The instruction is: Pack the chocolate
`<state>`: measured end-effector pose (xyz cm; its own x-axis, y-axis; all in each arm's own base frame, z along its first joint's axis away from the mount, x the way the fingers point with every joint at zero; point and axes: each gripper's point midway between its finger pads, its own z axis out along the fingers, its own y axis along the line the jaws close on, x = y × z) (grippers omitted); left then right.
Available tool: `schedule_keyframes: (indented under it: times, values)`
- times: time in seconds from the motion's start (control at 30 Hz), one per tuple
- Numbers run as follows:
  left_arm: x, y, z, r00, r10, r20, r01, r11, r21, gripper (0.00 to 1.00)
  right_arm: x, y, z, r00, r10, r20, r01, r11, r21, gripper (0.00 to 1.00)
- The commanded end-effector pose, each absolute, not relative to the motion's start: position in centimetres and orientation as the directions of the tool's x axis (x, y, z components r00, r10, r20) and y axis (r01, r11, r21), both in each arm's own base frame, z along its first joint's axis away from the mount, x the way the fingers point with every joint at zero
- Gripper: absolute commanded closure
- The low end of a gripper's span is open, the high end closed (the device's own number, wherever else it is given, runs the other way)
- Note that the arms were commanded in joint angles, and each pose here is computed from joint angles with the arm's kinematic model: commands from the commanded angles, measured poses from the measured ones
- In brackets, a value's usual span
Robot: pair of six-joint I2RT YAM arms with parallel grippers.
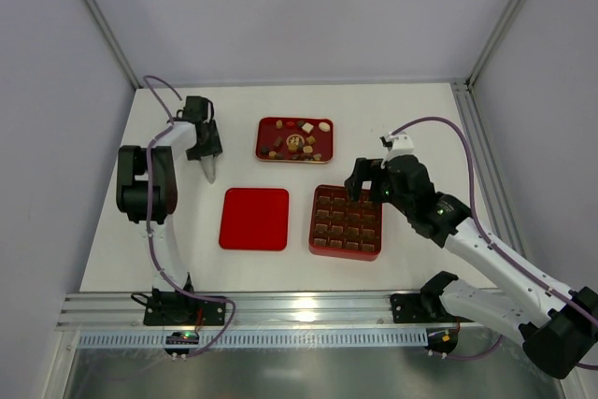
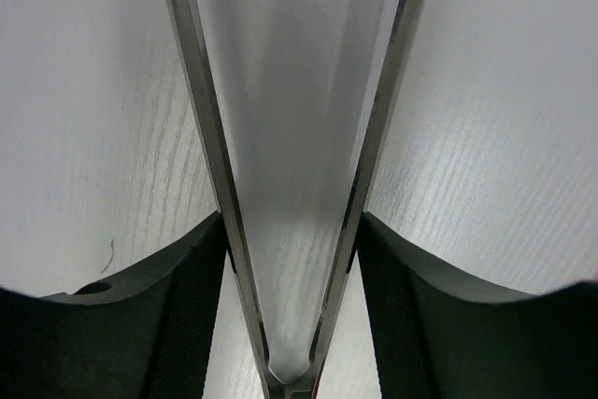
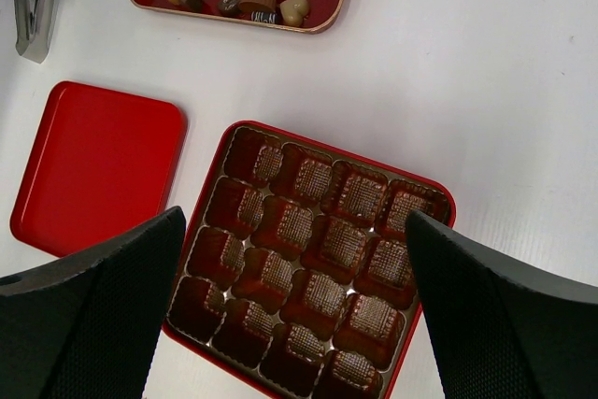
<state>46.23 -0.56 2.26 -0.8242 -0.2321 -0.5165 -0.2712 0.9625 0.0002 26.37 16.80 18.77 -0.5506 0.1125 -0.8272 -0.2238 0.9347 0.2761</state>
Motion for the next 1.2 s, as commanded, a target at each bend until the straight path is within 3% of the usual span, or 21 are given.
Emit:
schedule_keyframes:
  times: [0.0, 0.37, 0.77, 1.17]
  values:
    - [46.3, -0.1, 3.0, -0.826, -0.221, -0.518, -0.275, 0.961, 0.028, 0.45, 26.7, 17.1, 20.4, -0.505, 0.156, -0.849, -0.230, 0.924, 0.306, 0.00]
    - [46.6, -0.6, 10.1, -0.765, -0.222, -0.605, -0.289, 0.957, 0.013, 0.58, 26.9, 16.9, 20.4, -0.503, 0.153, -0.850, -0.218, 0.930, 0.296, 0.00]
    - [43.8, -1.7, 16.1, -0.727, -0.219, -0.651, -0.302, 0.953, 0.017, 0.58, 27.1, 16.7, 20.6, -0.496, 0.153, -0.855, -0.210, 0.934, 0.289, 0.00]
    - [40.3, -5.9, 22.5, -0.717, -0.151, -0.681, -0.178, 0.984, -0.032, 0.59, 27.3, 16.4, 21.6, -0.482, 0.155, -0.862, -0.202, 0.938, 0.281, 0.00]
